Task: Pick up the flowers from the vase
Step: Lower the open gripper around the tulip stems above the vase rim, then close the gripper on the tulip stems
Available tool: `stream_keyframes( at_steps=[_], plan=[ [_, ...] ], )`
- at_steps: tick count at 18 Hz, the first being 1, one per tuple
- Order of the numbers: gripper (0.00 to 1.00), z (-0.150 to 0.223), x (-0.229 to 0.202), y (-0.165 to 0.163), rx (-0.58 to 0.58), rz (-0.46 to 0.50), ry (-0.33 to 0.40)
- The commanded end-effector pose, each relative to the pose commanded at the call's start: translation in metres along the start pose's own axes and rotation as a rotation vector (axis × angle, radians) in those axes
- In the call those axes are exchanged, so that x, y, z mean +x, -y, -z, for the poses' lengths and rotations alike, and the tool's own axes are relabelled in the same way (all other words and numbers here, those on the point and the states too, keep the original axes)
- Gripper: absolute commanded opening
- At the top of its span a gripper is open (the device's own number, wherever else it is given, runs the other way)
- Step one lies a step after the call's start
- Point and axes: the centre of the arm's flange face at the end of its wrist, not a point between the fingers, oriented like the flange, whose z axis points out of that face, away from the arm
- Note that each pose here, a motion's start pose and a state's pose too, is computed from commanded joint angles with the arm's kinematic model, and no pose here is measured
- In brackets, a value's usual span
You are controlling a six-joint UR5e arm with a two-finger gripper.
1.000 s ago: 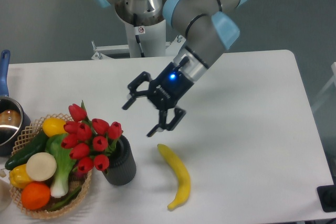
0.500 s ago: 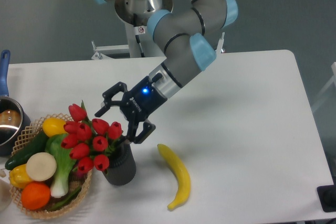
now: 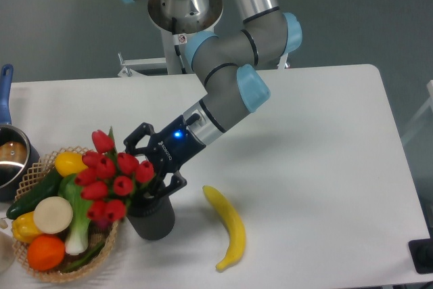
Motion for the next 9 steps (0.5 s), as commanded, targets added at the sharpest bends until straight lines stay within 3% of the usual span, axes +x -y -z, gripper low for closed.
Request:
stream_keyframes(
  at_steps=[2,5,9],
  plan=[
    [0.0,0.005,-0.001,0.001,0.003,0.008,0.008],
    [0.0,0.016,-0.006,0.005,0.01,0.033,0.028],
    [0.0,0.034,-0.014,0.034,0.053,0.093,0.049]
  ],
)
